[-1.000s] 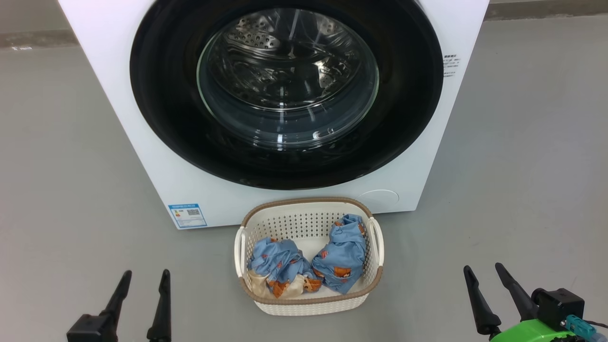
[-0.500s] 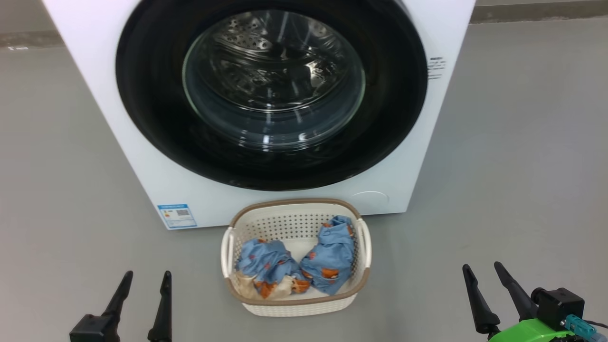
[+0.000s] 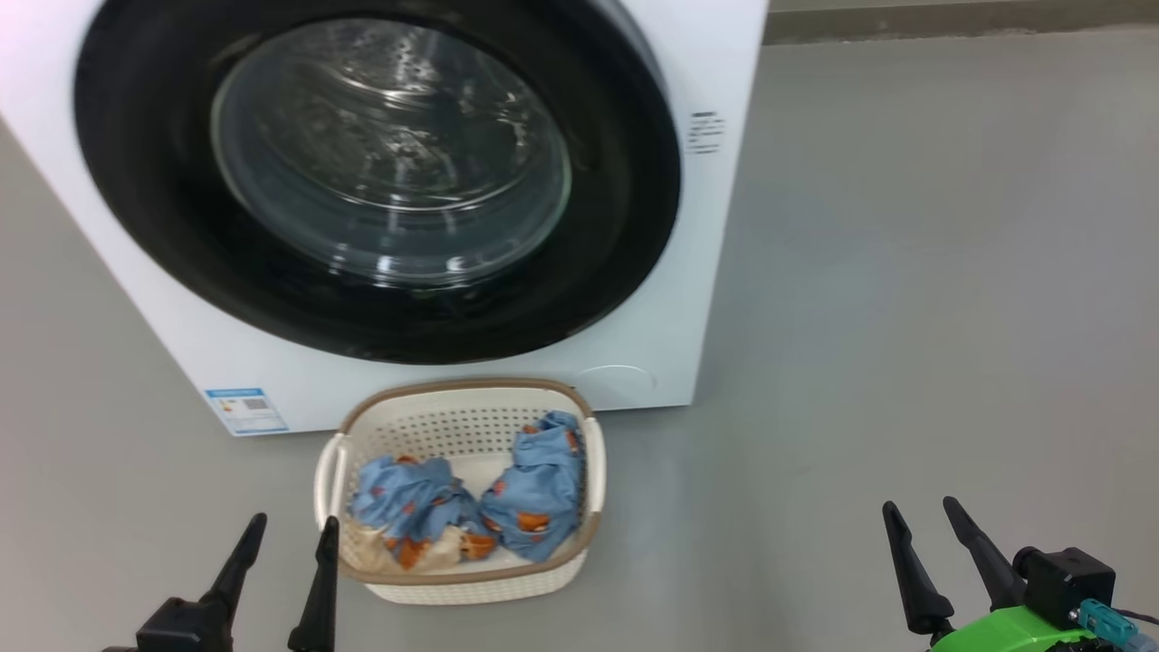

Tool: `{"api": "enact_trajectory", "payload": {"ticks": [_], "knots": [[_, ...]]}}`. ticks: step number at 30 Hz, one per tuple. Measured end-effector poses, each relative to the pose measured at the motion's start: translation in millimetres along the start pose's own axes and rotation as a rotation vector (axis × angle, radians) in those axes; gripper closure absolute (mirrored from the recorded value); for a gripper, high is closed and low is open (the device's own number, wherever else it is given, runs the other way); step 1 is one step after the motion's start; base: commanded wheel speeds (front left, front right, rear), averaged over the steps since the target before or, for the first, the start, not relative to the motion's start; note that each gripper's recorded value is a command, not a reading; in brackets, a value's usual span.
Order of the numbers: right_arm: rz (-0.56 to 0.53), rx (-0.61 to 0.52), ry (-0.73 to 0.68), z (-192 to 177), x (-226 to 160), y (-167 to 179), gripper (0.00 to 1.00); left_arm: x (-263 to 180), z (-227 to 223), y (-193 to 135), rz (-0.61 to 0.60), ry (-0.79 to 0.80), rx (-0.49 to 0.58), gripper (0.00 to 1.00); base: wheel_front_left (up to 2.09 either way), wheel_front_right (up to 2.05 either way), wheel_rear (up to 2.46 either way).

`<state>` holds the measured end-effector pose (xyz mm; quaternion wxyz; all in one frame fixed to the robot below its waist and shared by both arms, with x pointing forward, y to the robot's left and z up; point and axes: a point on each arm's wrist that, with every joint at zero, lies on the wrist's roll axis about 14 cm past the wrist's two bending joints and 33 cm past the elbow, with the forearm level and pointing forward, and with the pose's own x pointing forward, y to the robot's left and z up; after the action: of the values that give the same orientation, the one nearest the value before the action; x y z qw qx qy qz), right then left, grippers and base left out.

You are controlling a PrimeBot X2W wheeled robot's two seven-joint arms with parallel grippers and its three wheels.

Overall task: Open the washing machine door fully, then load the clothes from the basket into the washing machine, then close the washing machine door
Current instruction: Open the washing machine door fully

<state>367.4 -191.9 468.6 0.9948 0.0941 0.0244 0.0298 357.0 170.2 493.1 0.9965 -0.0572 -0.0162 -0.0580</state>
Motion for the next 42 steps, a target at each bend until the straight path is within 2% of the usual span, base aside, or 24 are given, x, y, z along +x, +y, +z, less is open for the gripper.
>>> {"api": "enact_trajectory", "payload": {"ticks": [4,9,18,19,21,24,26,33,42], "knots": [[-0.001,0.000,0.003,-1,0,0,0.00,1,0,0,0.001,-0.002,-0.007,0.00,1.21,1.21,-2.43],[-0.008,0.001,0.004,-1,0,-3,0.00,3,6,-1,0.018,-0.029,-0.076,0.00,0.93,0.92,-1.86],[-0.009,0.001,0.007,-2,1,-3,0.02,3,6,-1,0.017,-0.031,-0.076,0.00,0.32,0.32,-0.64],[-0.007,0.003,0.007,-2,2,-2,0.56,3,6,-1,0.017,-0.030,-0.077,0.00,0.00,0.00,0.00],[0.000,0.006,0.010,-3,3,0,1.00,3,6,-1,0.018,-0.029,-0.079,0.00,0.00,0.00,0.00],[0.014,0.037,-0.004,0,10,8,1.00,3,5,-1,0.020,-0.027,-0.084,0.00,0.00,0.00,0.00],[0.018,0.099,-0.045,12,19,14,1.00,4,4,-2,0.019,-0.027,-0.092,0.00,0.00,0.00,0.00],[0.068,0.302,-0.216,70,61,38,1.00,4,-1,-5,0.015,-0.012,-0.107,0.00,0.00,0.00,0.00],[0.192,0.438,-0.386,145,117,74,1.00,13,-1,-6,0.012,-0.013,-0.117,0.00,0.00,0.00,0.00]]}}
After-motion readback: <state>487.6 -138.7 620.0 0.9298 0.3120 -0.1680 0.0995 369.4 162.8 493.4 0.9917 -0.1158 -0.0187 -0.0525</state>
